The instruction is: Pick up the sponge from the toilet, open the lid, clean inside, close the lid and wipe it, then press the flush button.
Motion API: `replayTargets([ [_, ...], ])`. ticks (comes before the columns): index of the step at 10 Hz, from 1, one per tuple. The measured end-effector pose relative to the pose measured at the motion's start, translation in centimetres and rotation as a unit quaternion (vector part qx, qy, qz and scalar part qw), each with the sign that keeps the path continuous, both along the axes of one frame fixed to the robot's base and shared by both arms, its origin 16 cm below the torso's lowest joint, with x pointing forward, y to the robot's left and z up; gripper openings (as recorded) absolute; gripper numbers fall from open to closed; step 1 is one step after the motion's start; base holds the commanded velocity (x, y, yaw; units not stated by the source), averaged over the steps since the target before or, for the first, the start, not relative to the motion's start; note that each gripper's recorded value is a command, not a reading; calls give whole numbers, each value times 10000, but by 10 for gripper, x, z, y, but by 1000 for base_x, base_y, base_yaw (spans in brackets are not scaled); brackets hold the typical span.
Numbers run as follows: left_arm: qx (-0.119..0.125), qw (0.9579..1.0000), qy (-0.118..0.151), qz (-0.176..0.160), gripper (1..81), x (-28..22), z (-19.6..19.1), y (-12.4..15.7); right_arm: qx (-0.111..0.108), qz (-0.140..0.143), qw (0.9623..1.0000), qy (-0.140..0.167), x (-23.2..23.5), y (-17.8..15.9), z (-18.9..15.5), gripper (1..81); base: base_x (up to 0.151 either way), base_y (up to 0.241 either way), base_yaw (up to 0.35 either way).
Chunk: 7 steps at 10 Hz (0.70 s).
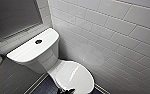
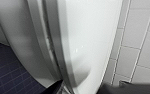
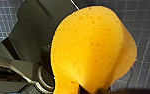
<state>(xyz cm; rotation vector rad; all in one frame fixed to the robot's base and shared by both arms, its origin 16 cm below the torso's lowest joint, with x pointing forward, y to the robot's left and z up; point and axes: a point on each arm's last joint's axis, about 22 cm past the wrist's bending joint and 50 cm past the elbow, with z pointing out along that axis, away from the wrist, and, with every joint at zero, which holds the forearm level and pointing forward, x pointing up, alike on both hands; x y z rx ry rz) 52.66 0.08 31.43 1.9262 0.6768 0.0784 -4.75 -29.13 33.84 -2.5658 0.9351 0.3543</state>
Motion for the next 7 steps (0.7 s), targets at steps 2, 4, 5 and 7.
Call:
replayTargets([
  [2,37,10000,1,26,811,3,-3,3,10,-3,10000,0,0,1,1,10,0,0,0],
  [4,216,9998,27,25,811,4,-17,11,27,-16,10000,17,-2,2,3,10,0,0,0],
  [5,270,9996,-7,39,811,9,-19,14,22,-30,10000,0,-1,2,4,10,0,0,0],
  [7,302,9995,0,-3,811,12,-21,11,34,-49,10000,-21,1,2,6,10,0,0,0],
])
